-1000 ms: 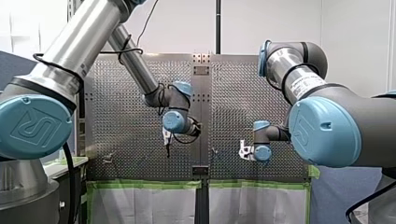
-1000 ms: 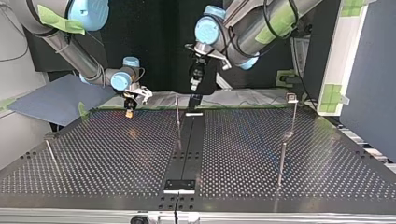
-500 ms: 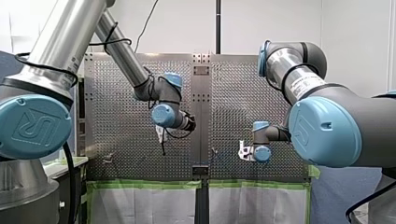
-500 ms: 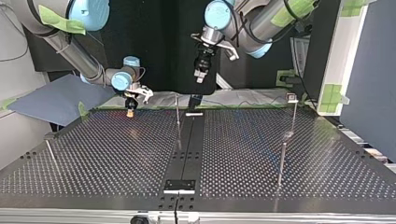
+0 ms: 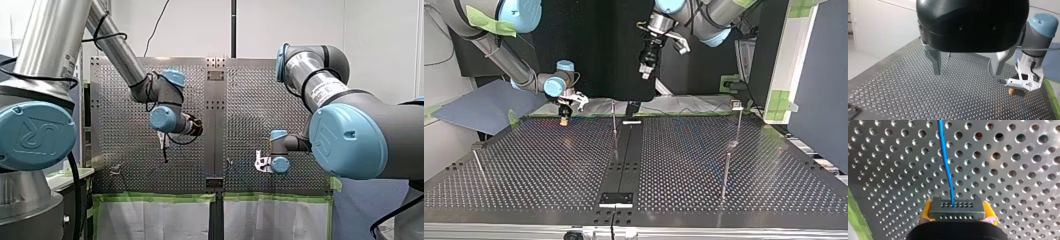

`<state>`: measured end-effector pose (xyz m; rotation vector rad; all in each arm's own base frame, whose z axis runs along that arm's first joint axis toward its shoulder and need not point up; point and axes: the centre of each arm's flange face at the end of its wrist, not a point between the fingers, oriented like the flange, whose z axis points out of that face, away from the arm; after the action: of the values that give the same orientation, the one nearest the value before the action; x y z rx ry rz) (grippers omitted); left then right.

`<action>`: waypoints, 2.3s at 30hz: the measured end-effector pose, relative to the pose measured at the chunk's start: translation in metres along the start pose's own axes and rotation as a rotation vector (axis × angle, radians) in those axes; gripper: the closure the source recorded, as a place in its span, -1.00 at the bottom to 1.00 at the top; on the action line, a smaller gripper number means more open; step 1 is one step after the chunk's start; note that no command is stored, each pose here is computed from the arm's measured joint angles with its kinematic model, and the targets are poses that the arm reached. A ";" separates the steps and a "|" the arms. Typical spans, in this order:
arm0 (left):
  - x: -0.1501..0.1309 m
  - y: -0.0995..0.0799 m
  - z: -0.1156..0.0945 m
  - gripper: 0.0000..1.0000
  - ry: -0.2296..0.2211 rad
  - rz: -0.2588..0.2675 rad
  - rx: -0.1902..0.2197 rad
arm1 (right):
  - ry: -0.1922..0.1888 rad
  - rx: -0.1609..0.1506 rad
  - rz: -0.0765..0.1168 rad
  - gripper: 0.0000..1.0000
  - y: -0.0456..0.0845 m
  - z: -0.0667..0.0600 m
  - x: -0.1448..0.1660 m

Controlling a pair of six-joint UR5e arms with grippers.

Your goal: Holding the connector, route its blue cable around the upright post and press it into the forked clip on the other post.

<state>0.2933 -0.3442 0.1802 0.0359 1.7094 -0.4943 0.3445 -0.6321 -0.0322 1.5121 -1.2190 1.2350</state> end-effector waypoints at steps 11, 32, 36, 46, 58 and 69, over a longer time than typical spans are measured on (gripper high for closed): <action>-0.006 0.011 -0.040 -1.00 -0.001 -0.019 -0.002 | -0.001 0.001 0.000 1.00 -0.001 0.000 0.000; -0.041 0.007 -0.063 -1.00 -0.099 -0.053 0.027 | -0.002 0.001 -0.003 1.00 -0.002 0.000 0.000; -0.035 0.009 -0.061 -1.00 -0.088 -0.049 0.017 | 0.003 -0.009 -0.005 1.00 -0.001 0.002 0.003; -0.006 0.024 -0.059 -1.00 -0.054 -0.026 -0.039 | 0.019 -0.037 -0.009 1.00 -0.001 0.002 0.031; 0.004 0.026 -0.054 -1.00 -0.077 -0.046 -0.032 | 0.024 -0.031 -0.010 1.00 -0.019 -0.014 0.087; 0.005 0.026 -0.054 -1.00 -0.077 -0.046 -0.032 | 0.014 -0.026 -0.013 1.00 -0.045 -0.049 0.140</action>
<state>0.2495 -0.3028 0.1741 -0.0448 1.6453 -0.4964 0.3866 -0.6010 0.1137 1.4878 -1.2103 1.2151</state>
